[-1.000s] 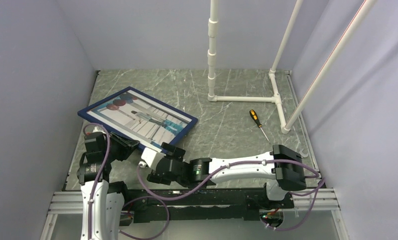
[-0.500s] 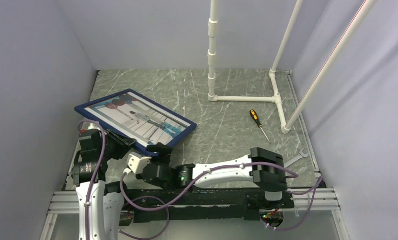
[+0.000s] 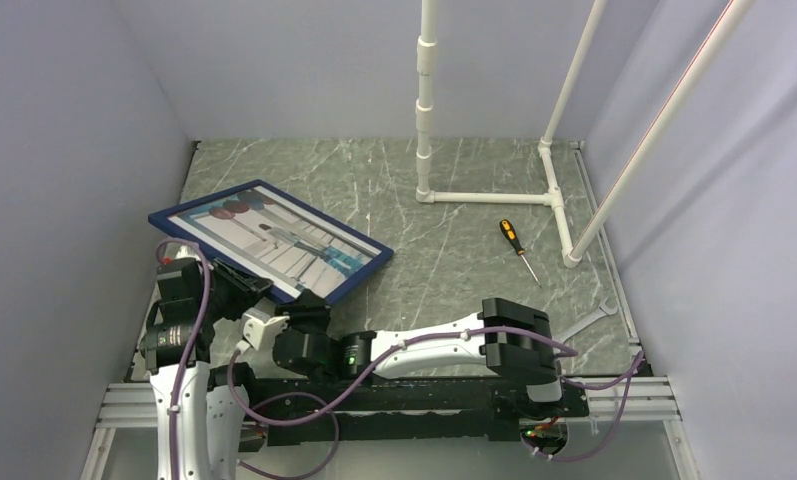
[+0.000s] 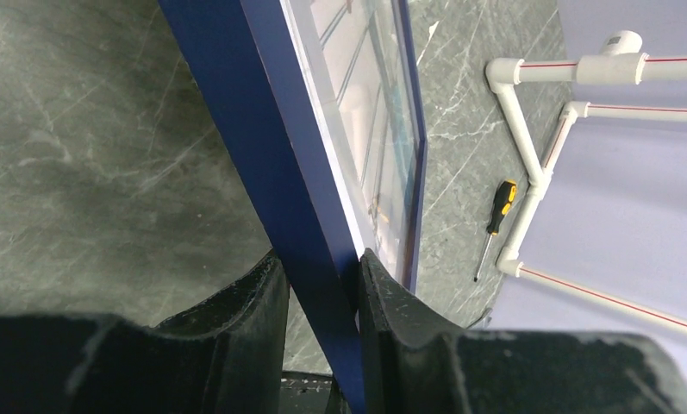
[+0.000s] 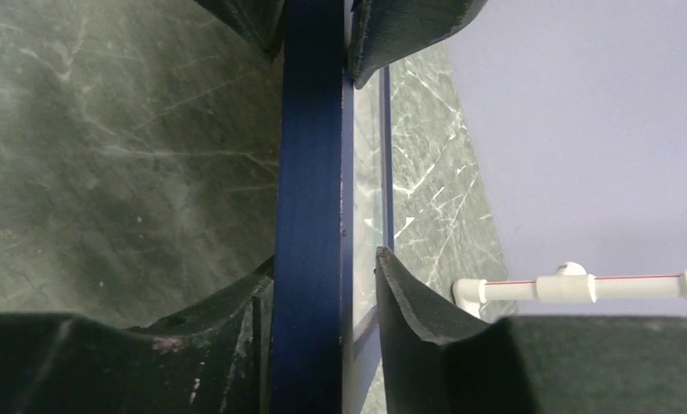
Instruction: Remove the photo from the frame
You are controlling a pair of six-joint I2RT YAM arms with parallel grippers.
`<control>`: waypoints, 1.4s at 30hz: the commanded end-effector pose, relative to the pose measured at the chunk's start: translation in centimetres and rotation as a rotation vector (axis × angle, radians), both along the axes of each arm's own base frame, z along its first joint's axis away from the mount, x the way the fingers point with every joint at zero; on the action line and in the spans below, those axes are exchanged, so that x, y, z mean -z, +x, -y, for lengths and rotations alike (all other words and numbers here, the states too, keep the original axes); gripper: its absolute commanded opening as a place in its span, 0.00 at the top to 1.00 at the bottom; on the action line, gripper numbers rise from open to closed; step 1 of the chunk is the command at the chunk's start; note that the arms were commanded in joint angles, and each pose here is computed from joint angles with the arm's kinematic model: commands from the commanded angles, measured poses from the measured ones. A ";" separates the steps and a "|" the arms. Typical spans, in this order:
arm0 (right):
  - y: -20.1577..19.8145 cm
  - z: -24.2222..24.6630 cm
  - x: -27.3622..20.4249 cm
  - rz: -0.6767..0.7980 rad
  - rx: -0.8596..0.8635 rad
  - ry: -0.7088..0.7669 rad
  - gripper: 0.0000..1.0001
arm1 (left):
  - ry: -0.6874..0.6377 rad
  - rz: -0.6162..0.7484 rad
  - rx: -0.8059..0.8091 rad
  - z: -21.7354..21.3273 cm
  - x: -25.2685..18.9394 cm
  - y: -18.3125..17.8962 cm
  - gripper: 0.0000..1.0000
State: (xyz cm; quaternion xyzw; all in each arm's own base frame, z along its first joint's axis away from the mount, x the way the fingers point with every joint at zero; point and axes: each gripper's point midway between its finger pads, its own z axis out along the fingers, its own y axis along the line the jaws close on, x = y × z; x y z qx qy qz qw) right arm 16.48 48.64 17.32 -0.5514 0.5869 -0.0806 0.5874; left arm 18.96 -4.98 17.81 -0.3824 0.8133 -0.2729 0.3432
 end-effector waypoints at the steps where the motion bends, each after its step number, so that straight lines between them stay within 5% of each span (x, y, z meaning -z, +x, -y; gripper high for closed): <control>1: 0.6 -0.3 -2.9 0.060 0.054 0.072 0.67 | 0.108 0.137 0.053 -0.4 -3.3 0.4 1.00; 3: 0.7 -0.2 -3.5 0.056 0.069 0.096 0.76 | 0.107 0.154 0.061 -0.3 -3.7 0.4 0.97; 9: 0.5 0.1 -5.2 0.032 0.068 0.153 1.00 | 0.158 0.233 0.069 -0.5 -6.5 0.3 0.48; 14: 0.4 0.6 -7.2 -0.017 0.069 0.192 1.00 | 0.286 0.287 0.022 -2.1 -9.8 -0.7 0.02; 23: 1.8 3.2 -11.0 -0.316 0.077 0.325 1.00 | 0.482 0.328 -0.143 -5.8 -15.2 -3.3 0.01; 42: 7.3 11.1 -19.2 -0.715 0.290 0.744 1.00 | 0.410 0.348 -0.053 -4.0 -12.9 -1.5 0.04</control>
